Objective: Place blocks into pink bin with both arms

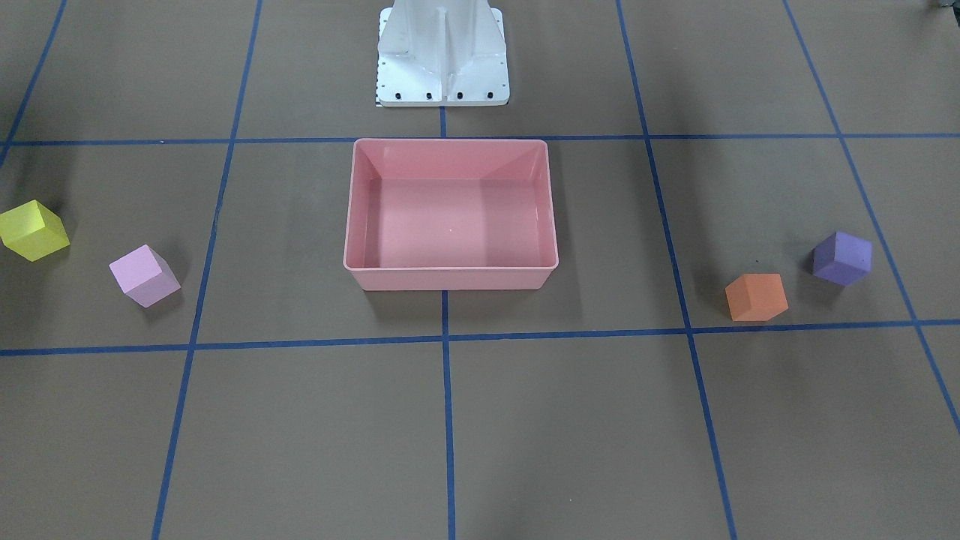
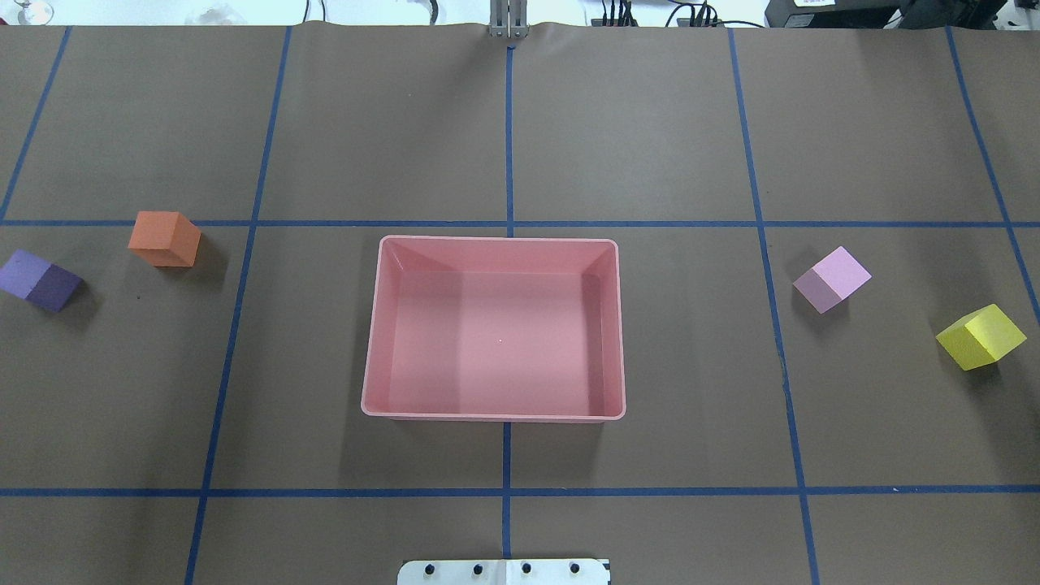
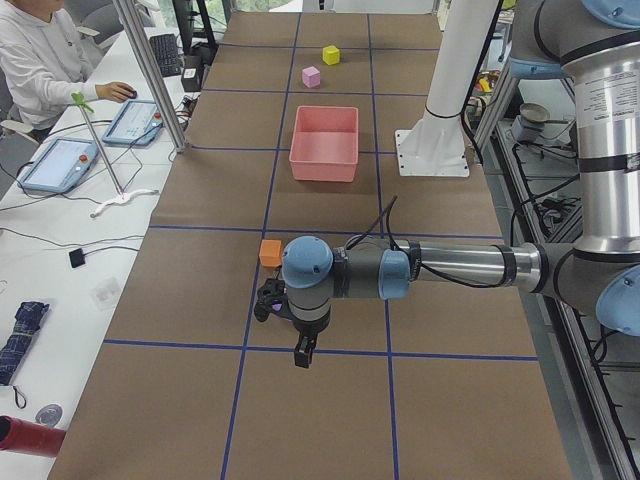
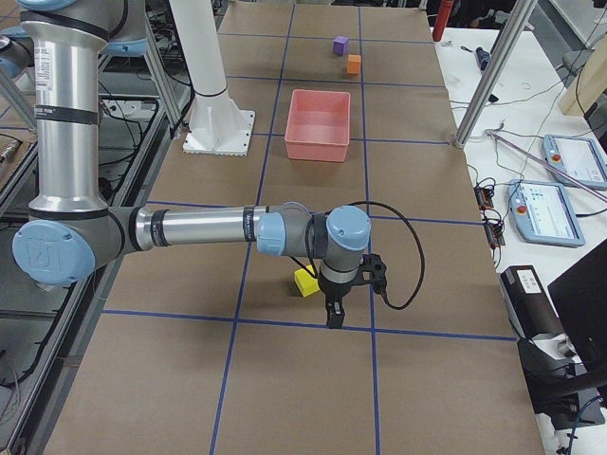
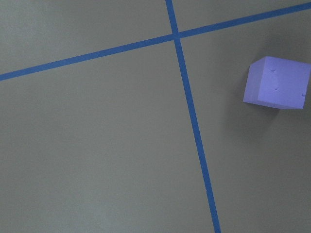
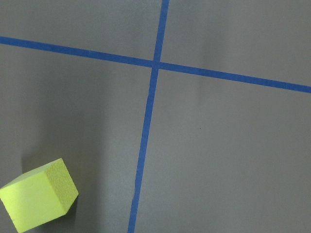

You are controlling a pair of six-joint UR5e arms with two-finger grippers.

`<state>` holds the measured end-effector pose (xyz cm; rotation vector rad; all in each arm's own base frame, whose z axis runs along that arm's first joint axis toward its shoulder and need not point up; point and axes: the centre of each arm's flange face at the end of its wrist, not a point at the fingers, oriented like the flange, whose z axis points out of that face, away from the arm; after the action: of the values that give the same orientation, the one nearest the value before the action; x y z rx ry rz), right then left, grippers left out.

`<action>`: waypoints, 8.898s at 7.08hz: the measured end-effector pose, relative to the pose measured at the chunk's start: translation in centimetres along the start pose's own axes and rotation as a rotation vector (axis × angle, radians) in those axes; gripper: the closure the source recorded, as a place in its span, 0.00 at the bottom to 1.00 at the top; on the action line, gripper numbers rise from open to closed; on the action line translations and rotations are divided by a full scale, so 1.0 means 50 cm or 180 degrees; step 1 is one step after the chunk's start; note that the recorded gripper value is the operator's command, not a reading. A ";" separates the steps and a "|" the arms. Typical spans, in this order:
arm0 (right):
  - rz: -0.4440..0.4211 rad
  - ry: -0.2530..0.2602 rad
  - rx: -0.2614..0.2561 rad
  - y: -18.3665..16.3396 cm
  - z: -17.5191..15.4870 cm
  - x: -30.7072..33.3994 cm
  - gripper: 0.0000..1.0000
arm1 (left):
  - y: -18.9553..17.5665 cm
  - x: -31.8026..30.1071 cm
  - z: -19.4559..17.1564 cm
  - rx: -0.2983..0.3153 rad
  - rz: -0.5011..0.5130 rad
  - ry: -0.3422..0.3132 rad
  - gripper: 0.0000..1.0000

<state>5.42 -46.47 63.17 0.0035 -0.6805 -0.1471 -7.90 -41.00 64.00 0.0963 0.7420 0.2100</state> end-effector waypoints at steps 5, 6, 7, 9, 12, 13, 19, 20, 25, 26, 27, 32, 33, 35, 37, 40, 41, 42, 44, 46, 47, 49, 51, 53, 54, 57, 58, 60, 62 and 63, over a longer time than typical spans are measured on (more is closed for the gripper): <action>-0.0100 0.0008 0.0110 -0.034 -0.033 -0.029 0.01 | -0.042 0.021 -0.029 0.0206 0.0199 -0.0061 0.00; -0.0193 0.0023 0.0228 -0.067 -0.063 -0.051 0.00 | -0.057 0.026 -0.038 0.0345 0.0325 -0.0102 0.00; -0.0325 0.0047 0.0396 -0.103 -0.097 -0.075 0.01 | -0.080 0.034 -0.053 0.0547 0.0510 -0.0157 0.00; -0.0532 0.0076 0.0648 -0.130 -0.125 -0.095 0.00 | -0.159 0.048 -0.085 0.0880 0.0606 -0.0154 0.00; -0.0728 0.0075 0.0805 -0.143 -0.106 -0.102 0.01 | -0.252 0.161 -0.060 0.0930 0.0235 0.0287 0.00; -0.0742 0.0069 0.0790 -0.145 -0.095 -0.102 0.01 | -0.273 0.225 -0.018 0.0831 0.0169 0.0406 0.00; -0.0733 0.0060 0.0745 -0.146 -0.077 -0.098 0.00 | -0.408 0.581 0.246 0.0720 -0.0381 0.0275 0.00; -0.0732 0.0059 0.0740 -0.146 -0.076 -0.097 0.01 | -0.428 0.592 0.269 0.0697 -0.0379 0.0243 0.00; -0.0716 0.0052 0.0703 -0.148 -0.064 -0.091 0.01 | -0.422 0.626 0.339 0.0553 -0.0315 0.0177 0.00; -0.0714 0.0046 0.0697 -0.148 -0.061 -0.090 0.01 | -0.421 0.623 0.348 0.0537 -0.0320 0.0155 0.17; -0.0711 0.0041 0.0690 -0.147 -0.059 -0.089 0.01 | -0.419 0.625 0.358 0.0520 -0.0314 0.0140 0.73; -0.0712 0.0035 0.0683 -0.149 -0.056 -0.090 0.01 | -0.428 0.705 0.280 0.0604 -0.0204 0.0213 1.00; -0.0712 0.0026 0.0683 -0.149 -0.056 -0.090 0.01 | -0.447 0.768 0.216 0.0581 -0.0232 0.0224 1.00; -0.0698 -0.0073 0.0687 -0.150 -0.058 -0.100 0.01 | -0.486 0.950 0.049 0.0521 -0.0470 0.0248 1.00; -0.0543 -0.0188 0.0726 -0.163 -0.051 -0.150 0.01 | -0.464 1.188 -0.021 0.0395 -0.0714 0.0396 1.00; -0.0294 -0.0471 0.0895 -0.188 0.011 -0.323 0.00 | -0.383 1.459 -0.005 0.0335 -0.0819 0.0311 0.00; -0.0312 -0.0543 0.0926 -0.189 0.029 -0.375 0.00 | -0.359 1.490 0.013 0.0373 -0.0778 0.0258 0.00; -0.0373 -0.0592 0.0953 -0.186 0.033 -0.411 0.00 | -0.349 1.499 0.014 0.0433 -0.0739 0.0233 0.00; -0.0573 -0.0571 0.0984 -0.177 0.046 -0.487 0.00 | -0.357 1.421 -0.015 0.0510 -0.0295 0.0139 0.00; -0.0789 -0.0450 0.0975 -0.163 0.089 -0.564 0.00 | -0.412 1.131 -0.029 0.0429 0.0233 -0.0108 0.00; -0.0866 -0.0423 0.0946 -0.155 0.110 -0.595 0.00 | -0.433 0.969 -0.037 0.0380 0.0439 -0.0208 0.00; -0.0963 -0.0353 0.0892 -0.140 0.151 -0.635 0.00 | -0.434 0.816 -0.035 0.0328 0.0581 -0.0293 0.00; -0.1000 -0.0328 0.0817 -0.128 0.185 -0.659 0.00 | -0.432 0.796 -0.032 0.0321 0.0588 -0.0301 0.00; -0.1020 -0.0266 0.0720 -0.120 0.228 -0.666 0.00 | -0.432 0.795 -0.032 0.0322 0.0584 -0.0301 0.00; -0.1026 -0.0243 0.0661 -0.117 0.251 -0.667 0.05 | -0.432 0.795 -0.033 0.0324 0.0581 -0.0299 0.00; -0.1071 -0.0179 0.0627 -0.120 0.284 -0.691 1.00 | -0.433 0.796 -0.034 0.0328 0.0577 -0.0298 0.00; -0.1083 -0.0196 0.0652 -0.123 0.277 -0.702 1.00 | -0.433 0.796 -0.034 0.0328 0.0575 -0.0298 0.00; -0.0963 -0.0323 0.0775 -0.131 0.225 -0.745 1.00 | -0.432 0.791 -0.034 0.0330 0.0494 -0.0299 0.00; -0.0506 -0.0545 0.0902 -0.166 0.136 -0.837 1.00 | -0.428 0.722 -0.045 0.0363 0.0368 -0.0362 0.00; -0.0305 -0.0598 0.0903 -0.178 0.080 -0.889 1.00 | -0.419 0.653 -0.046 0.0383 0.0405 -0.0405 0.00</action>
<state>-32.39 -49.01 37.99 0.2979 -0.8848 -0.1432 17.24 -54.08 37.40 0.2693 0.6218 0.2780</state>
